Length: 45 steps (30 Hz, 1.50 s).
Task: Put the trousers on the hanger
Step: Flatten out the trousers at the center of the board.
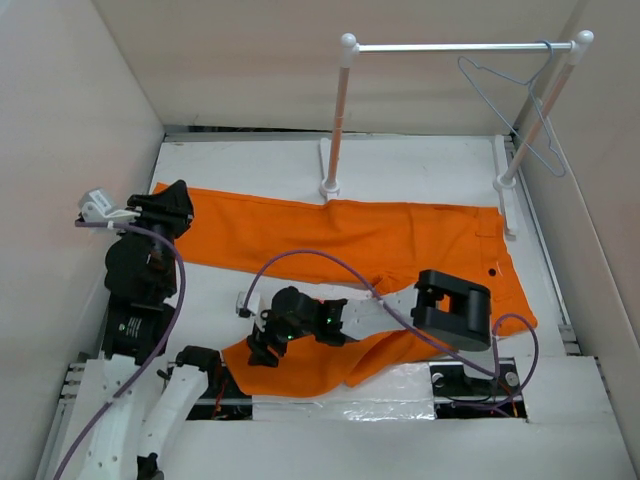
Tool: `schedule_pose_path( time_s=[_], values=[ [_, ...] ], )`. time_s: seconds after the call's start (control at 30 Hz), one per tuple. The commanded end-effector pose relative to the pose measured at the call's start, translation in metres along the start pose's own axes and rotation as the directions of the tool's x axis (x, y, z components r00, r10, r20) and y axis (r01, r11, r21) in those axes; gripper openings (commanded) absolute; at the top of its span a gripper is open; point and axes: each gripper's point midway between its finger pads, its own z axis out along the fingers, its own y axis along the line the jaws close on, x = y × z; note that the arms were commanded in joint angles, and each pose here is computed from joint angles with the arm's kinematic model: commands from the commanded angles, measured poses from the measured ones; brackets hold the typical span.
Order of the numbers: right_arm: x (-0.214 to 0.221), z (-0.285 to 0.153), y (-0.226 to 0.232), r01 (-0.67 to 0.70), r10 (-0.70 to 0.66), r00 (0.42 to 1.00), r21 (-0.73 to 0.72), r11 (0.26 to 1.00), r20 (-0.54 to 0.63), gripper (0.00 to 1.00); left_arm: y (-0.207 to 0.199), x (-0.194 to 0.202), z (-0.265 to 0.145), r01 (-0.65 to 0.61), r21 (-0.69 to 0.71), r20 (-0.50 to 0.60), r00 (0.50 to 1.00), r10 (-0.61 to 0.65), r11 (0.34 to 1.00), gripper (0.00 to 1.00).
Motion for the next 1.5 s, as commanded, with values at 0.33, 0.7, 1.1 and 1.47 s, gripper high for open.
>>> schedule_pose_path(
  time_s=[0.33,0.7,1.1,1.47],
  values=[
    [0.009,0.044,0.042,-0.017,0.014,0.999,-0.082,0.996,-0.042,0.73,0.005,-0.017,-0.04,-0.159,0.051,0.016,0.987,0.158,0.986,0.34],
    [0.01,0.062,0.03,-0.012,0.011,0.998,-0.017,1.0,-0.059,0.51,0.021,0.005,-0.033,-0.203,0.034,-0.028,0.979,0.204,0.979,0.35],
    [-0.032,0.05,-0.019,-0.008,0.002,0.999,0.153,0.988,0.041,0.0,0.024,0.014,-0.033,-0.193,0.041,-0.049,0.98,0.195,0.98,0.35],
    [-0.183,-0.037,-0.131,-0.144,0.002,0.911,0.314,0.938,0.413,0.0,0.028,0.017,-0.028,-0.175,0.0,-0.073,0.982,0.175,0.985,0.35]
  ],
)
